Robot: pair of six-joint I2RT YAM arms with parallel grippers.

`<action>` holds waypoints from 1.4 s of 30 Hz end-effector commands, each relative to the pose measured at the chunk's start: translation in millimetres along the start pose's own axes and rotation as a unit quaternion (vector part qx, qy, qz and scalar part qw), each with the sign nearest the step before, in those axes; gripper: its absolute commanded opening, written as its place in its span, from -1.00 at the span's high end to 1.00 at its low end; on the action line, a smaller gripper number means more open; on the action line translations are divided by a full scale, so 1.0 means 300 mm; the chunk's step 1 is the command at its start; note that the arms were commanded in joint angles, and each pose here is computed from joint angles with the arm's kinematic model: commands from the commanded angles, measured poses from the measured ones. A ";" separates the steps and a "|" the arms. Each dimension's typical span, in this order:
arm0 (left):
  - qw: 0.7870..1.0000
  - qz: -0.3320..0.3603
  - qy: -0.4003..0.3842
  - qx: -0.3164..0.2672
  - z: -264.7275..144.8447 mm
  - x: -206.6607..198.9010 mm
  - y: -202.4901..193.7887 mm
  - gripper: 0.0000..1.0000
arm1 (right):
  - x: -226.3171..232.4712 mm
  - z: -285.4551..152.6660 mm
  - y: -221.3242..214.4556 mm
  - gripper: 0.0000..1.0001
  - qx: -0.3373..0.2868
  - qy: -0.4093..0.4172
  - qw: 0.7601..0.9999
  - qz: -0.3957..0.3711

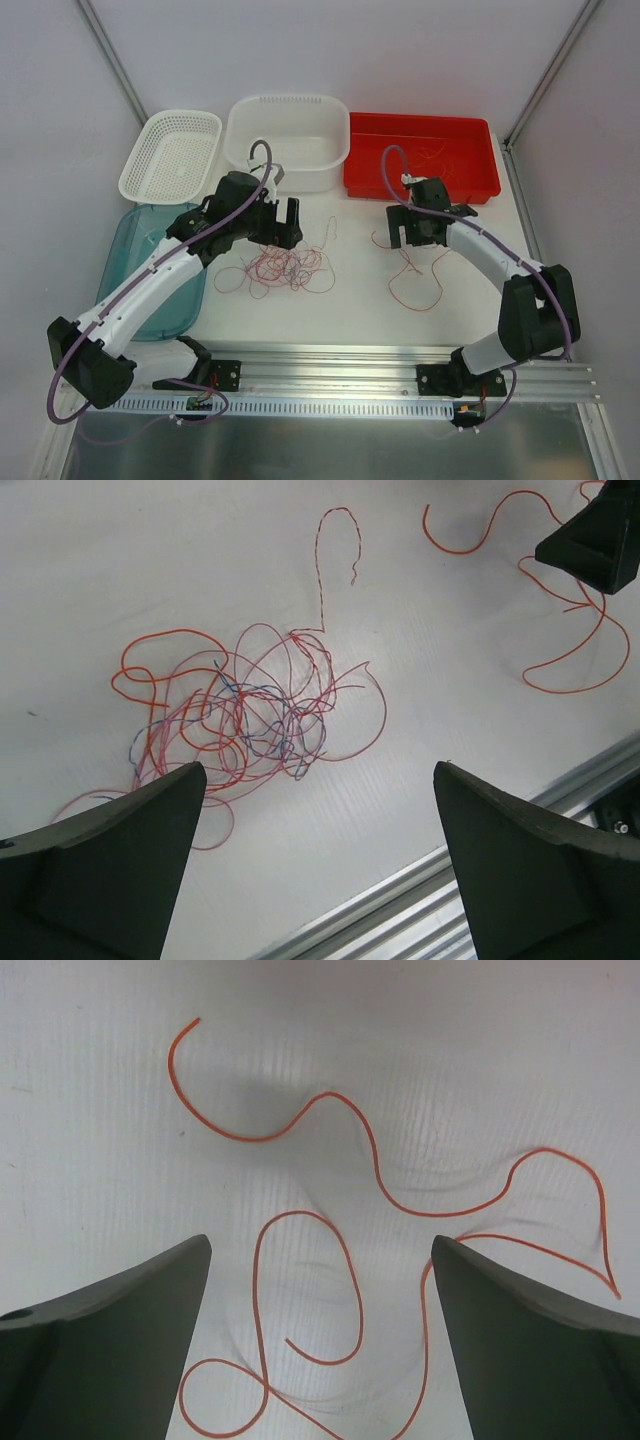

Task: Untangle the cables

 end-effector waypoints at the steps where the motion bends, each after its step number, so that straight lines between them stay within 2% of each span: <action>1: 0.998 0.056 0.012 -0.003 -0.009 0.030 0.027 -0.99 | -0.005 0.027 0.061 -0.94 -0.003 0.011 0.999 -0.040; 5: 0.998 0.062 0.023 0.015 0.020 0.050 0.007 -0.98 | -0.018 0.067 0.087 -0.94 0.014 0.027 0.998 -0.052; 7: 0.997 0.064 0.026 0.021 0.034 0.055 -0.013 -0.98 | -0.011 0.075 0.099 -0.94 0.028 0.062 0.996 -0.056; 11: 0.995 0.069 0.054 0.041 0.067 0.090 -0.061 -0.98 | -0.009 0.115 0.084 -0.94 0.082 0.098 0.990 -0.066; 23: 0.992 0.073 0.085 0.065 0.097 0.114 -0.096 -0.98 | -0.044 0.110 0.013 -0.98 0.169 0.112 0.977 -0.069; 26: 0.991 0.073 0.087 0.068 0.101 0.117 -0.099 -0.98 | -0.050 0.088 0.004 -0.91 0.177 0.106 0.976 -0.070; 34: 0.990 0.075 0.097 0.076 0.113 0.123 -0.107 -0.98 | -0.060 0.085 -0.017 -0.57 0.188 0.094 0.975 -0.068; 37: 0.989 0.076 0.099 0.079 0.116 0.125 -0.108 -0.98 | -0.065 0.093 -0.030 -0.33 0.198 0.088 0.974 -0.067; 38: 0.989 0.076 0.099 0.079 0.118 0.124 -0.108 -0.99 | -0.067 0.095 -0.033 -0.12 0.199 0.086 0.974 -0.067; 39: 0.989 0.077 0.100 0.079 0.117 0.126 -0.110 -0.98 | -0.067 0.093 -0.032 -0.02 0.198 0.087 0.974 -0.065; 42: 0.989 0.077 0.101 0.080 0.118 0.127 -0.110 -0.98 | -0.065 0.089 -0.035 0.07 0.197 0.090 0.974 -0.066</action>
Point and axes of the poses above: each gripper's point midway between its finger pads, its own z axis out along the fingers, its own x axis along the line the jaws close on, y = z × x, the point moved 10 cm from there along -z, back along the fingers, and after that the axes turned 12 degrees about z, right-handed, at the moved point
